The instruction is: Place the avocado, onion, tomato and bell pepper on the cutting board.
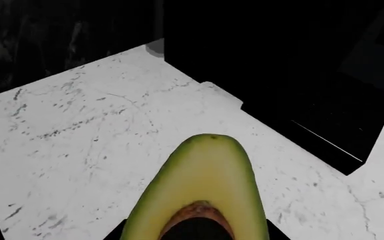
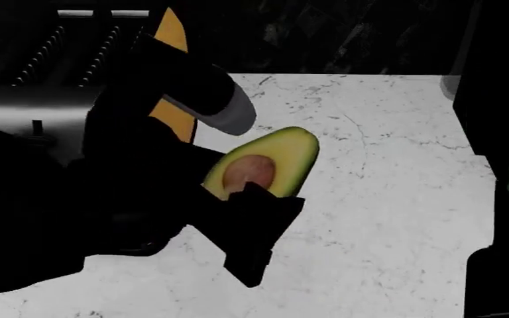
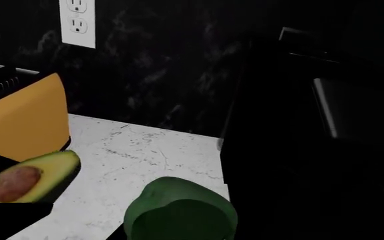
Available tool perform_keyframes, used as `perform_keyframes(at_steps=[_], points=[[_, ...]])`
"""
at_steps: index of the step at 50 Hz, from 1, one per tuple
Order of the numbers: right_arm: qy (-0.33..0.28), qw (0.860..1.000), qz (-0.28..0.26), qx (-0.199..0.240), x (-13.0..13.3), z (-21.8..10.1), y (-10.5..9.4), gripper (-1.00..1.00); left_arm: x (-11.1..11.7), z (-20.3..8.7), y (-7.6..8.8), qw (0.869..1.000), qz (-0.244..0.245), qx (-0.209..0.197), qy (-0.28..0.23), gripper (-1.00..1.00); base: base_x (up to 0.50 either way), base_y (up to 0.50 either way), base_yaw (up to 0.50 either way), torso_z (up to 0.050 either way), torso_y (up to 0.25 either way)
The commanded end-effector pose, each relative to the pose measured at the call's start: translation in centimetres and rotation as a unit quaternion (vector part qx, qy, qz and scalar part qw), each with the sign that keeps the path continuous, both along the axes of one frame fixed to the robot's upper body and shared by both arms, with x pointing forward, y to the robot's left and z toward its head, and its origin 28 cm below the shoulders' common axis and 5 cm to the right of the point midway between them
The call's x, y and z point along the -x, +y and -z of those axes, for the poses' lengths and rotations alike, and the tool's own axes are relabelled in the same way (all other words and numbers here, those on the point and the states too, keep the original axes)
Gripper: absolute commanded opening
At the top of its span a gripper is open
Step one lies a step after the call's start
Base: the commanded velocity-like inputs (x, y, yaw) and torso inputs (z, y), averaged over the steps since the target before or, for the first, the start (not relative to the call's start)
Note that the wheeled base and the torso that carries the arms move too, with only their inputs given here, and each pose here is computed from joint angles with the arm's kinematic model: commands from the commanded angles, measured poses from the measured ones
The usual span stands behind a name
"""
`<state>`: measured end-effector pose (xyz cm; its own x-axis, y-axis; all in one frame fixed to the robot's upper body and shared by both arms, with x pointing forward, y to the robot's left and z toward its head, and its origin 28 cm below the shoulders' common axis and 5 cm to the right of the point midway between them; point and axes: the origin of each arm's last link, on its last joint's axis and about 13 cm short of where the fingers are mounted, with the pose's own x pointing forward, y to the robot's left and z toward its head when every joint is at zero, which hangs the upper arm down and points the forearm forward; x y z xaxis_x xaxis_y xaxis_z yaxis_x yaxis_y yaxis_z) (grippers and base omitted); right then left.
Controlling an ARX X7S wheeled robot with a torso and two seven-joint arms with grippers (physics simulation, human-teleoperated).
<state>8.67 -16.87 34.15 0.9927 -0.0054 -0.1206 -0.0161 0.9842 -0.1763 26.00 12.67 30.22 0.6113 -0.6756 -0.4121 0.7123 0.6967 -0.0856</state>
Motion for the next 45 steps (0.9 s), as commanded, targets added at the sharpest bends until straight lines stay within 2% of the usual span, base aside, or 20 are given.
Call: perform_keyframes(at_steps=[1, 11, 25, 40, 45], points=[[-0.06, 0.998, -0.024, 0.007, 1.7, 0.3, 1.1, -1.0, 2.9, -4.9, 1.3, 0.994, 0.023, 0.078, -0.07, -1.0, 0.0, 0.0, 0.0, 0.0, 0.0], [-0.073, 0.996, -0.04, 0.016, 2.2, 0.1, 2.1, -1.0, 6.5, -5.8, 3.1, 0.988, 0.03, 0.125, -0.087, -1.0, 0.0, 0.0, 0.0, 0.0, 0.0], [-0.076, 0.996, -0.053, 0.018, 2.1, 0.5, 2.6, -1.0, 9.7, -5.9, 5.2, 0.979, 0.003, 0.144, -0.146, -1.0, 0.0, 0.0, 0.0, 0.0, 0.0], [-0.08, 0.995, -0.062, 0.02, 2.1, 0.8, 3.1, -1.0, 12.1, -5.8, 7.7, 0.967, -0.04, 0.176, -0.182, -1.0, 0.0, 0.0, 0.0, 0.0, 0.0], [-0.081, 0.994, -0.066, 0.027, 2.1, 0.8, 3.3, -1.0, 12.2, -5.4, 8.2, 0.966, -0.051, 0.183, -0.178, -1.0, 0.0, 0.49, 0.0, 0.0, 0.0]])
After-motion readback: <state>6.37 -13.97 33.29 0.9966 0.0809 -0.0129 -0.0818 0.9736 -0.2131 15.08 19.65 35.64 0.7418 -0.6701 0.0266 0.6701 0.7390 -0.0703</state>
